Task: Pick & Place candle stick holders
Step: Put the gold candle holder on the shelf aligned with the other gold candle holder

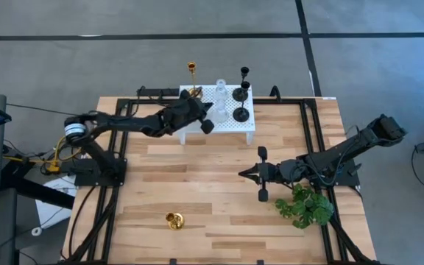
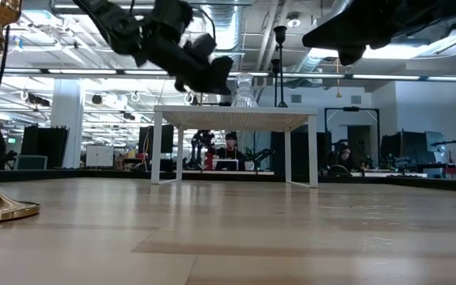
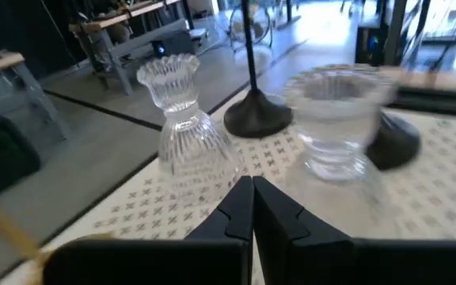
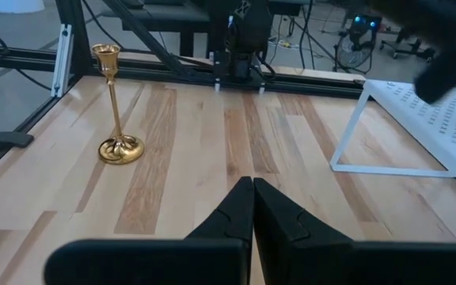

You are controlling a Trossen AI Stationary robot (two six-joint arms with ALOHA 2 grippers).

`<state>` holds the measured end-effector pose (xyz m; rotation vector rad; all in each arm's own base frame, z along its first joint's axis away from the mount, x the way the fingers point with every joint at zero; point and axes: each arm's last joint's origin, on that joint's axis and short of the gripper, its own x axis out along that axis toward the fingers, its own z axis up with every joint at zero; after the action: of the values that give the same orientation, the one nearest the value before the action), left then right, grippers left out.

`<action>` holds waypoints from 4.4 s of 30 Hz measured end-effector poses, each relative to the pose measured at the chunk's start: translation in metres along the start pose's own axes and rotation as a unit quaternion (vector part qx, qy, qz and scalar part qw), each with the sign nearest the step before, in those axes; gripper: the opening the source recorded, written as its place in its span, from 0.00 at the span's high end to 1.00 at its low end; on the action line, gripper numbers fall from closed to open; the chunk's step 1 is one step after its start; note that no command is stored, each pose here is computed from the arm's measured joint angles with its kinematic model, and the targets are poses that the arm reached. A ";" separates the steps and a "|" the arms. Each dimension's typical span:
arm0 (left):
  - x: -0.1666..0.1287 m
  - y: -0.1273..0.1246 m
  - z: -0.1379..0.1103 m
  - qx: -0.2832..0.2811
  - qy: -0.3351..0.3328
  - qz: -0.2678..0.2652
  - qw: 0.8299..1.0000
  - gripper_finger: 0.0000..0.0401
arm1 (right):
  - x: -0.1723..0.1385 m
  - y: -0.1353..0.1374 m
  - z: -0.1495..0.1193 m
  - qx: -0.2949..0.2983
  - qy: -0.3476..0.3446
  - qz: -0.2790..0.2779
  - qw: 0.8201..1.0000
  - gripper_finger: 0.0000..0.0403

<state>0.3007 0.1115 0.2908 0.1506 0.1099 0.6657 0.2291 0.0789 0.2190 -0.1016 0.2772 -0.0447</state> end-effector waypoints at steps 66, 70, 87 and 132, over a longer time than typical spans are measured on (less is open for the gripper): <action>-0.200 -0.015 -0.161 0.055 0.030 -0.610 0.790 0.98 | 0.005 -0.013 0.006 0.038 -0.029 -0.024 0.999 1.00; -0.199 -0.016 -0.165 0.088 0.023 -0.612 0.786 0.98 | 0.005 -0.013 0.006 0.043 -0.029 -0.024 0.998 1.00; -0.196 -0.016 -0.167 0.150 -0.005 -0.587 0.796 0.97 | 0.005 -0.013 0.006 0.042 -0.027 -0.024 0.998 1.00; -0.189 -0.078 -0.165 0.095 -0.041 -0.667 0.738 0.28 | 0.007 -0.021 0.007 0.106 -0.033 -0.051 0.992 1.00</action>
<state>0.1760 -0.0493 0.1253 0.2508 0.1686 -0.8142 0.2368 0.0584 0.2257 0.0944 0.1987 -0.1707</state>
